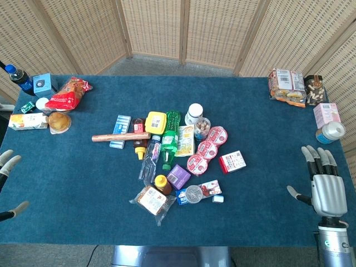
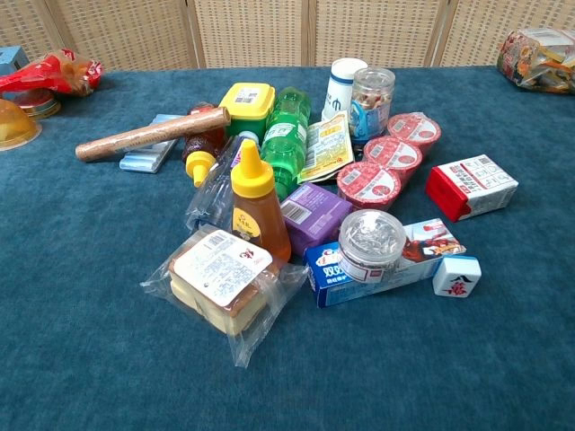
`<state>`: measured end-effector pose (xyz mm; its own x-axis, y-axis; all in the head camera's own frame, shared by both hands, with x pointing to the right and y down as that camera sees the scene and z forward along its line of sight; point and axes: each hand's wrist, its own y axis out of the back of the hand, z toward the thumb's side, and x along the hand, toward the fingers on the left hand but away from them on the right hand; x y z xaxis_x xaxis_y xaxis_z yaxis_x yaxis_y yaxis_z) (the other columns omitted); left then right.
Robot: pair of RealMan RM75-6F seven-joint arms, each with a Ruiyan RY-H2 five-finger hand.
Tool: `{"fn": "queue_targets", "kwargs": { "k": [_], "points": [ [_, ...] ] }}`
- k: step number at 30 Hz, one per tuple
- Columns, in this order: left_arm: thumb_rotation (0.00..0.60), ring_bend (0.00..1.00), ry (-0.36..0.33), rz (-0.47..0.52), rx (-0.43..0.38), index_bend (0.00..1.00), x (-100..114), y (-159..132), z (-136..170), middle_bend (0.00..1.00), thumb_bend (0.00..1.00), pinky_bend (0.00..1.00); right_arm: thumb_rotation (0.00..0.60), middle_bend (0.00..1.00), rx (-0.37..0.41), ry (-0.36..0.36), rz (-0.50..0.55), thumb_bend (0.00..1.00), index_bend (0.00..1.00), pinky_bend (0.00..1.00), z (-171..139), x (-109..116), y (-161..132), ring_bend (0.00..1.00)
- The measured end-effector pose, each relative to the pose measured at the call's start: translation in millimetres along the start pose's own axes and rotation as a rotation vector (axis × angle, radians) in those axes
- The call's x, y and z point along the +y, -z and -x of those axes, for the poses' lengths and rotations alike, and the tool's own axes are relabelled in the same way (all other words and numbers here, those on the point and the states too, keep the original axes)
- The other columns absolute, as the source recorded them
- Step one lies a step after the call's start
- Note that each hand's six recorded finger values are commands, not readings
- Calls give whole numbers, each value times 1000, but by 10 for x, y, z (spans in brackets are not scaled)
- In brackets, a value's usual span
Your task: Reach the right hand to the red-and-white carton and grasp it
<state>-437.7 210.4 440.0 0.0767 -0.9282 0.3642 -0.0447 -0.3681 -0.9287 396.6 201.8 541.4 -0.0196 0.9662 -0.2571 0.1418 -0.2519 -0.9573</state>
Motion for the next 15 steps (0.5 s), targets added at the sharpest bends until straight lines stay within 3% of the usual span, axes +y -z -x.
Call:
{"fn": "queue_targets", "kwargs": {
  "k": [8,15],
  "points": [
    [600,0,-3,1,-2,100,10,-2,1,0,26,0,600,0,9,-20,0,0,0,0,-7,-40,-16,0],
    [600,0,11,-7,7,99,-36,18,-13,0,25,0,600,0,70,-106,-11,0,0,0,19,-280,-172,0]
  ]
}}
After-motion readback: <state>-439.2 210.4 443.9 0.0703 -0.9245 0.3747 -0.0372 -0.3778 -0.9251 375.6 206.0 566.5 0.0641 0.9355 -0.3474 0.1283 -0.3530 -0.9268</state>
